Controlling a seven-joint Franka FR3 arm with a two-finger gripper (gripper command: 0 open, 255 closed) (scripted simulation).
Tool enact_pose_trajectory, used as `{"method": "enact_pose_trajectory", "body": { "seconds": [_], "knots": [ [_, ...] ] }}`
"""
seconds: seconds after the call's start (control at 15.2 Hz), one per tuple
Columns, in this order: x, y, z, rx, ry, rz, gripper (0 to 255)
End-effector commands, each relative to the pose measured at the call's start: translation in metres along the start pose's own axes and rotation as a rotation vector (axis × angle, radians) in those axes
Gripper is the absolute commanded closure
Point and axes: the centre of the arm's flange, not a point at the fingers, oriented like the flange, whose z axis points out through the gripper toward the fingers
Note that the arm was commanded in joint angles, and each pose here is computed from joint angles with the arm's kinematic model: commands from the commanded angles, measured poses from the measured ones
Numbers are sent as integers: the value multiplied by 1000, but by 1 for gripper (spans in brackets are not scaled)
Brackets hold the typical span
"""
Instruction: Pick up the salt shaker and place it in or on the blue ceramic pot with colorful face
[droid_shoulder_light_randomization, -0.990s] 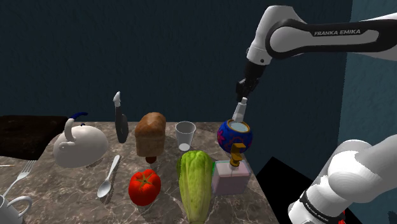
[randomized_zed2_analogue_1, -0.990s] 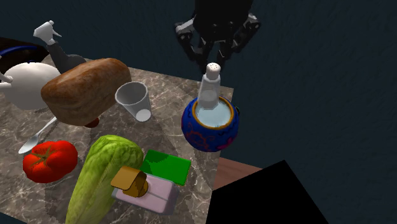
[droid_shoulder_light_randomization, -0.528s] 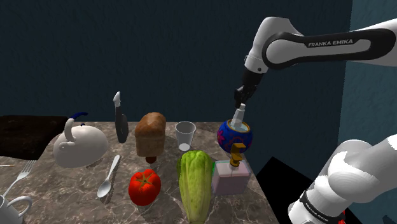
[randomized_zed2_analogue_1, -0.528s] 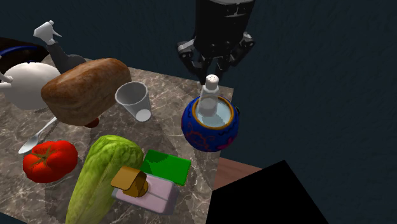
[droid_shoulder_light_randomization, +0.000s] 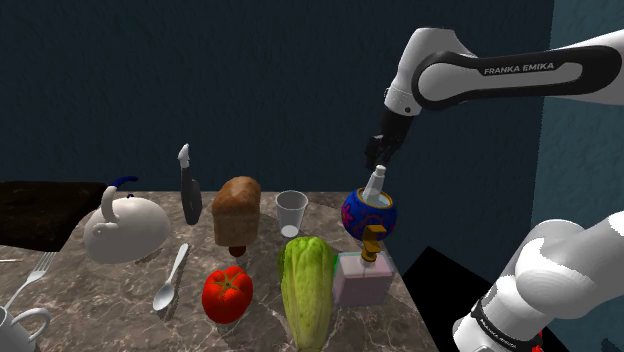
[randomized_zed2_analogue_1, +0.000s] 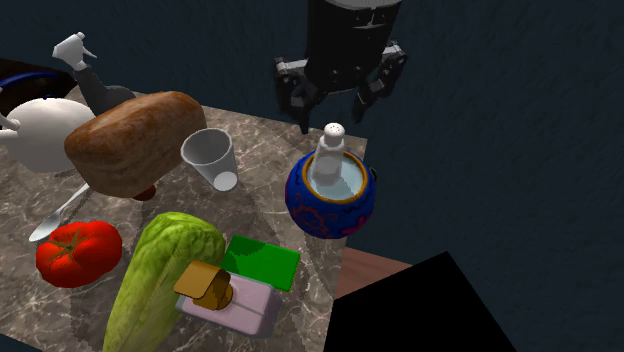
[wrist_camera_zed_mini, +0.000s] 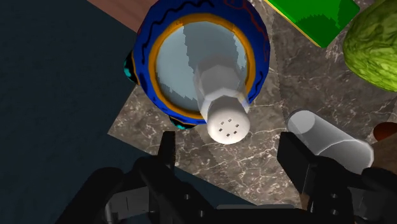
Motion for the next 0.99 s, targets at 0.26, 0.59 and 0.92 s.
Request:
{"method": "enact_pose_trajectory", "body": {
  "seconds": [0.26,0.59,0.92],
  "knots": [
    [0,0,-13,0,0,0,0],
    [0,0,-50,0,0,0,0],
    [0,0,-50,0,0,0,0]
  ]
}}
